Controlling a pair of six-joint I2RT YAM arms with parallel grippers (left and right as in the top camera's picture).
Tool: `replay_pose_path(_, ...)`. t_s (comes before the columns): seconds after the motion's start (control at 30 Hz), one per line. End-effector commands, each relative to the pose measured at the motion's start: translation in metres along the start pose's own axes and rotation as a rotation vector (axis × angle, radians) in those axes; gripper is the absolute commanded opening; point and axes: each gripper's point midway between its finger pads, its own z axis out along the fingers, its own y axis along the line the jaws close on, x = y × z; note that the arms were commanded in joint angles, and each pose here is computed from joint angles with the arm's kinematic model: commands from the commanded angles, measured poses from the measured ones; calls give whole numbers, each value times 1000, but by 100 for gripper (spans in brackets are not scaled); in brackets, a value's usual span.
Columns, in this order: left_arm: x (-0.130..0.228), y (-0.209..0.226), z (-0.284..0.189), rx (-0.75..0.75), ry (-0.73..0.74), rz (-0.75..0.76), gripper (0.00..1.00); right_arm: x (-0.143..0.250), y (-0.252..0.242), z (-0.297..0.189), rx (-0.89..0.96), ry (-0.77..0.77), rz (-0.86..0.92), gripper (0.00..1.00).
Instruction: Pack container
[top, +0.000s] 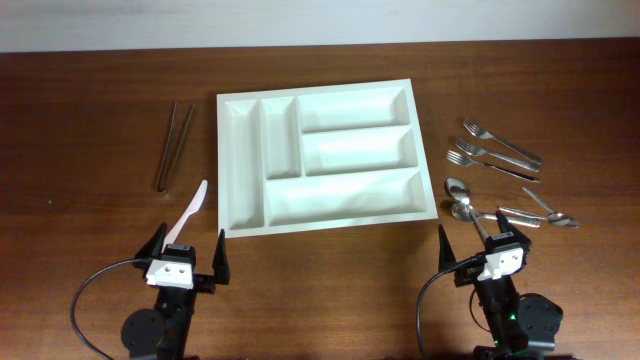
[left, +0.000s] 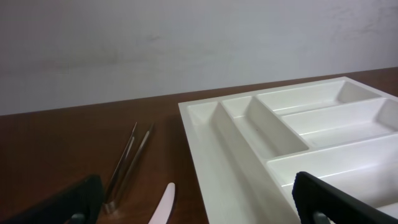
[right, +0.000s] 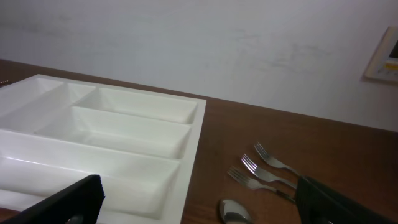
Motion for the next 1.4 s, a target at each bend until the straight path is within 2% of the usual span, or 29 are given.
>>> replay_pose_path(0.0, 5, 1, 1, -7, 12, -15, 99, 1, 4, 0, -17, 0, 1, 99)
replay_pose_path(0.37, 2, -11, 0, 65, 3, -16, 99, 1, 4, 0, -17, 0, 1, 99)
replay_pose_path(0.57, 8, -13, 2, 77, 33, -135, 99, -4, 10, 0, -53, -23, 32, 99)
replay_pose_path(0.67, 10, -18, 2, 102, 48, -198, 99, -7, 24, -2, -136, -35, 31, 99)
replay_pose_path(0.77, -1, -28, -1, 166, 37, -242, 99, -6, 33, -3, -190, -34, 35, 99)
replay_pose_path(0.87, -18, -26, -4, 157, 32, -271, 99, -10, 34, -4, -198, -31, 118, 98)
replay_pose_path(1.03, -28, -2, -6, 9, 127, -282, 99, -9, 32, -6, -187, 39, 285, 99)
replay_pose_path(1.17, -44, 17, 3, -80, 221, -276, 99, -10, 28, -6, -163, 151, 333, 99)
replay_pose_path(1.37, -63, 28, 38, -60, 382, -180, 99, -30, 9, 6, -85, 326, 369, 99)
